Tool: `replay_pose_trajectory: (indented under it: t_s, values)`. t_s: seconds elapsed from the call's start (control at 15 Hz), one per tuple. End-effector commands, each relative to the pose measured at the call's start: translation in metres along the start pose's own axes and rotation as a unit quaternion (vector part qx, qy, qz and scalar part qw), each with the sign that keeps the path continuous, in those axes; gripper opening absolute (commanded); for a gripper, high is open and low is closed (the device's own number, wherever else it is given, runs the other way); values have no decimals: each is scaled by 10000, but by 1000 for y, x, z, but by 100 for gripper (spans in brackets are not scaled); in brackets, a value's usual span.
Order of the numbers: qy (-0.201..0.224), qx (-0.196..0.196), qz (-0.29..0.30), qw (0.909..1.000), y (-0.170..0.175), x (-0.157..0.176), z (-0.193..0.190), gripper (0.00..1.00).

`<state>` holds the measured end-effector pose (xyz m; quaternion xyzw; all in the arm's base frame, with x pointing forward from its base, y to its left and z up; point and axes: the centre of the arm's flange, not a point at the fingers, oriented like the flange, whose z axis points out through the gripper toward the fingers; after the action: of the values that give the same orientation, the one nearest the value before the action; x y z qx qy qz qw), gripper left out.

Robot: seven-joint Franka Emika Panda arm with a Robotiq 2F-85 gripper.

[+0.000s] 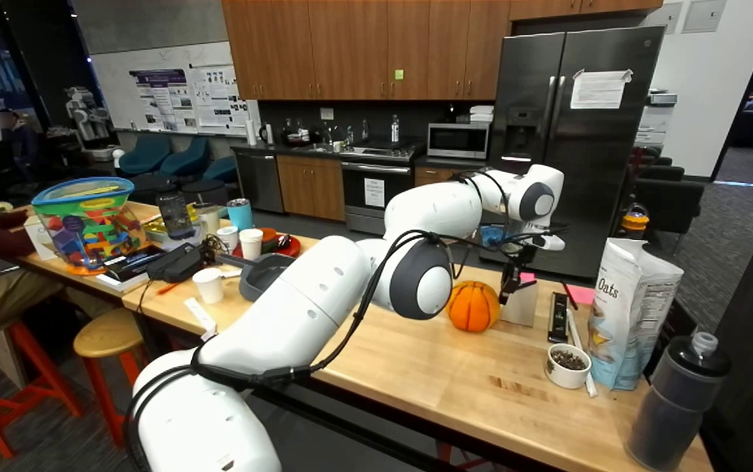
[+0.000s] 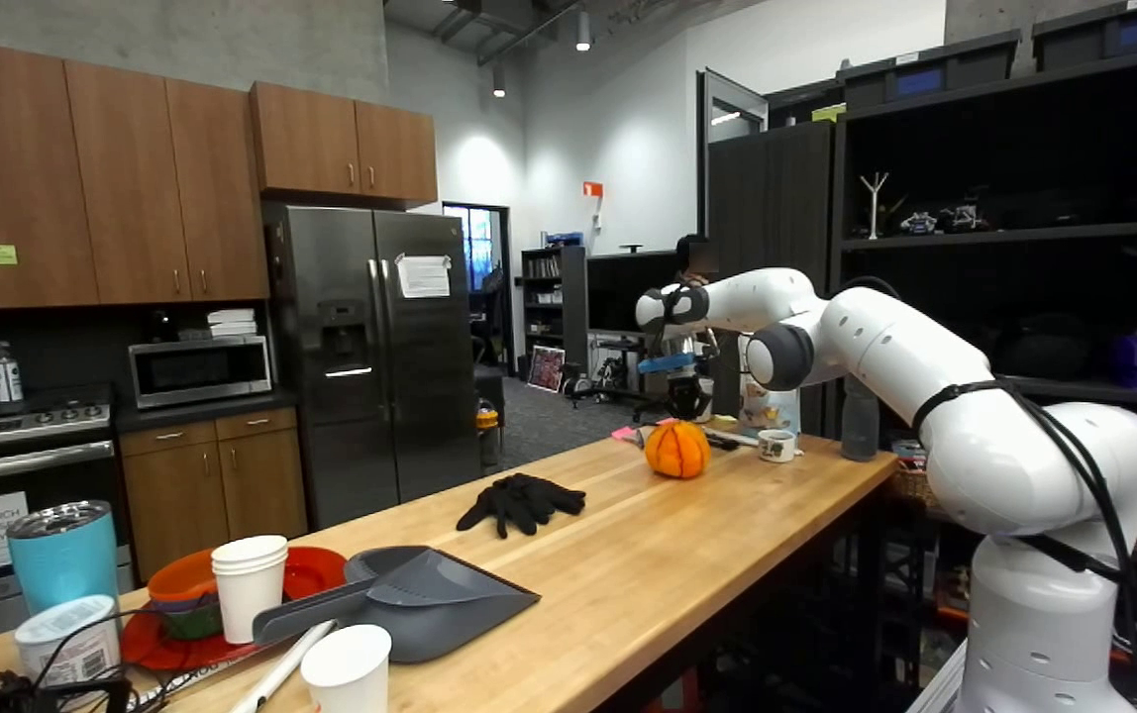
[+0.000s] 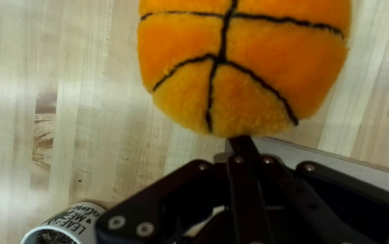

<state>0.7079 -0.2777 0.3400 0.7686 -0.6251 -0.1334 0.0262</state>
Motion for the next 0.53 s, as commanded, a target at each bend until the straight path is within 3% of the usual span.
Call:
replay_pose_trajectory:
  t_s: [0.0, 0.47]
  values:
    - [104, 60, -123, 9999, -8, -24, -33, 0]
    - [369, 143, -395, 9984, -27, -69, -59, 0]
